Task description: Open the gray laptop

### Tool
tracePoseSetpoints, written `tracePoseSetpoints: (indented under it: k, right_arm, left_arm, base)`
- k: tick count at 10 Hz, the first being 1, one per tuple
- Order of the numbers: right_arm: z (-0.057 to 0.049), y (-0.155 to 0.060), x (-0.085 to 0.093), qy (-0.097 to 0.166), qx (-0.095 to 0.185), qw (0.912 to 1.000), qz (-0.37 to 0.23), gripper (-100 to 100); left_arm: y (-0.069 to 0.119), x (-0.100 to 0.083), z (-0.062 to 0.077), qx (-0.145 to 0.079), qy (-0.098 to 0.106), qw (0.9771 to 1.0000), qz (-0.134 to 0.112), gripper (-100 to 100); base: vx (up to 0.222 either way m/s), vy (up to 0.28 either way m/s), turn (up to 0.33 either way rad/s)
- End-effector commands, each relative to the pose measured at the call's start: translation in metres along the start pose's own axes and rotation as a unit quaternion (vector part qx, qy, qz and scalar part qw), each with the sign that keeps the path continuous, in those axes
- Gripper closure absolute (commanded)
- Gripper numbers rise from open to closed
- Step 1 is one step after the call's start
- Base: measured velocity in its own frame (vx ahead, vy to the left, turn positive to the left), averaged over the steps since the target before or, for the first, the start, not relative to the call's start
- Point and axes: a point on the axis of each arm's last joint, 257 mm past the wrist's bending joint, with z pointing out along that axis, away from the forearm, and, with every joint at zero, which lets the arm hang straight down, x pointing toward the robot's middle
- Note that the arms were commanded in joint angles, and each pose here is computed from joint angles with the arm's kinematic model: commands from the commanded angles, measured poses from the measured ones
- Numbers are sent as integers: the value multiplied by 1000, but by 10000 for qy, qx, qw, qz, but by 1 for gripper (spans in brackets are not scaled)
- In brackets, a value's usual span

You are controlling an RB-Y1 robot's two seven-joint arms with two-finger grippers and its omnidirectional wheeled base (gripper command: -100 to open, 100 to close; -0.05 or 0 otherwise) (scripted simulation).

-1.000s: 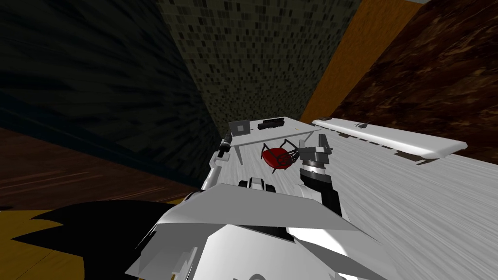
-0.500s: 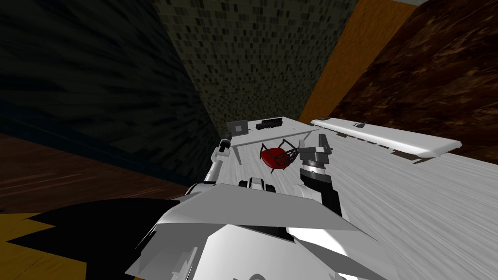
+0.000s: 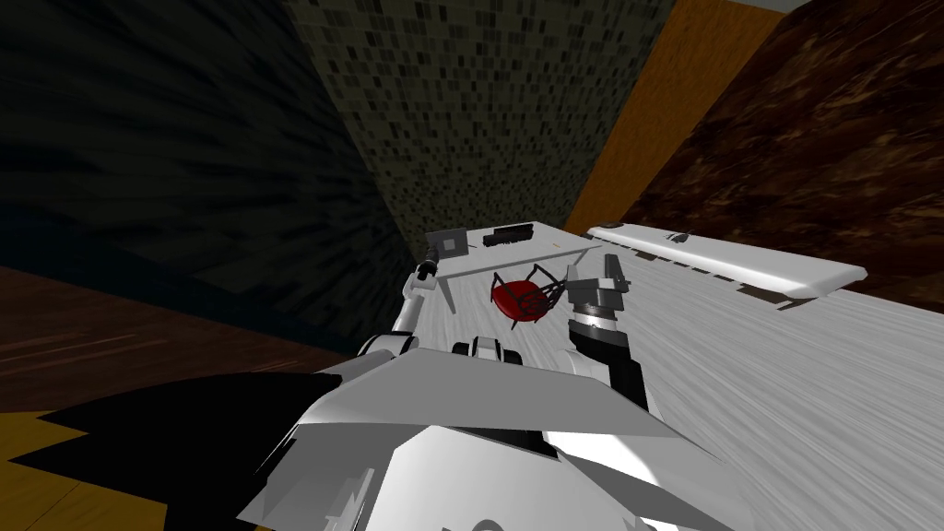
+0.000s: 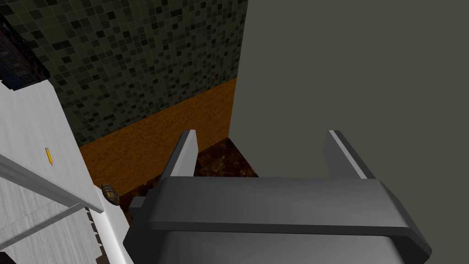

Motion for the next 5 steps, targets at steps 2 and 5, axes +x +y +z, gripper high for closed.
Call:
tracePoseSetpoints:
  k: [2, 5]
  right_arm:
    - [0, 0, 0, 0, 0, 10000, 0, 0]
    - [0, 0, 0, 0, 0, 10000, 0, 0]
  left_arm:
    - [9, -12, 24, -416, -171, 9989, -161, -100]
    - [13, -23, 43, -752, -322, 9961, -342, -100]
  base:
    - [24, -40, -8]
    - [48, -47, -8]
